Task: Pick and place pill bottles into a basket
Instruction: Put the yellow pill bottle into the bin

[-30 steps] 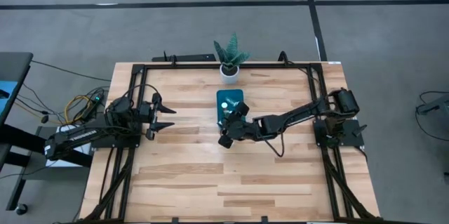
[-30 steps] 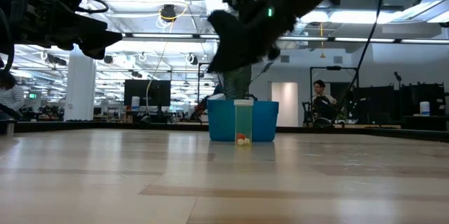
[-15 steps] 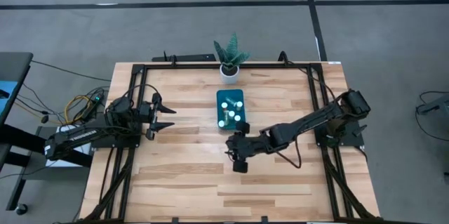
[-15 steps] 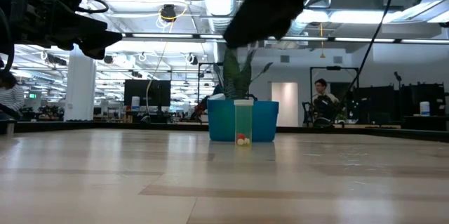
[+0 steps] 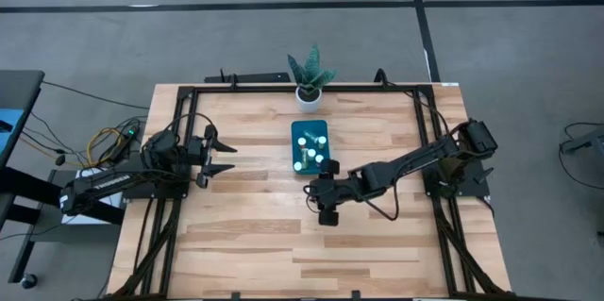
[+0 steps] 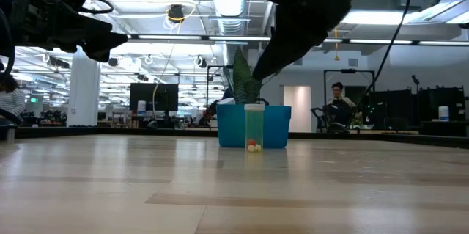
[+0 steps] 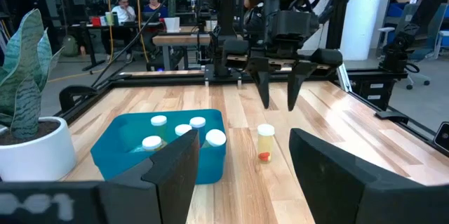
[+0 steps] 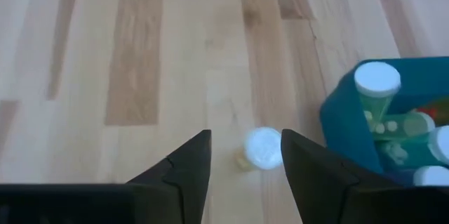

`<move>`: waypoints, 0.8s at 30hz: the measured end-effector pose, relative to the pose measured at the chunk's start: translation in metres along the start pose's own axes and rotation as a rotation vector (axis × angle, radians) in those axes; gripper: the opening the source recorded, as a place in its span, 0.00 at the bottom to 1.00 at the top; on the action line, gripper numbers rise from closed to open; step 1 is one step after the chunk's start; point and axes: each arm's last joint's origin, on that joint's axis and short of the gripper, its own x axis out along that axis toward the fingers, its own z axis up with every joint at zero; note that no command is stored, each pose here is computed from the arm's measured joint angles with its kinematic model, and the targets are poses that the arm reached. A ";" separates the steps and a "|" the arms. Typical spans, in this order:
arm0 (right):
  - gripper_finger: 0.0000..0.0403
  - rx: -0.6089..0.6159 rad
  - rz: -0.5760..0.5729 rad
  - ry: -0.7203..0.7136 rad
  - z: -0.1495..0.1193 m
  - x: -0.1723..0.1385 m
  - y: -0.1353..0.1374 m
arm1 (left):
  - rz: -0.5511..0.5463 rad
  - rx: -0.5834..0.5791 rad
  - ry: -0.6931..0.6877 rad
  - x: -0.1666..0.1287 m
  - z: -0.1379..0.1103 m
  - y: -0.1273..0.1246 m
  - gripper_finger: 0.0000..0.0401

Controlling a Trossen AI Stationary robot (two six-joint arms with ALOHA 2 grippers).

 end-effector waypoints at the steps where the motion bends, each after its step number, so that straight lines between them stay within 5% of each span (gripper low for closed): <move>1: 0.42 -0.007 -0.002 0.000 0.000 0.000 -0.001 | 0.000 0.000 0.000 0.000 0.000 0.000 0.53; 13: 0.55 -0.033 0.011 0.031 -0.005 0.021 0.001 | 0.001 0.000 -0.001 0.000 0.000 0.000 0.53; 24: 0.56 -0.036 -0.050 0.040 -0.006 0.027 -0.004 | 0.001 0.000 0.000 0.000 0.000 0.000 0.53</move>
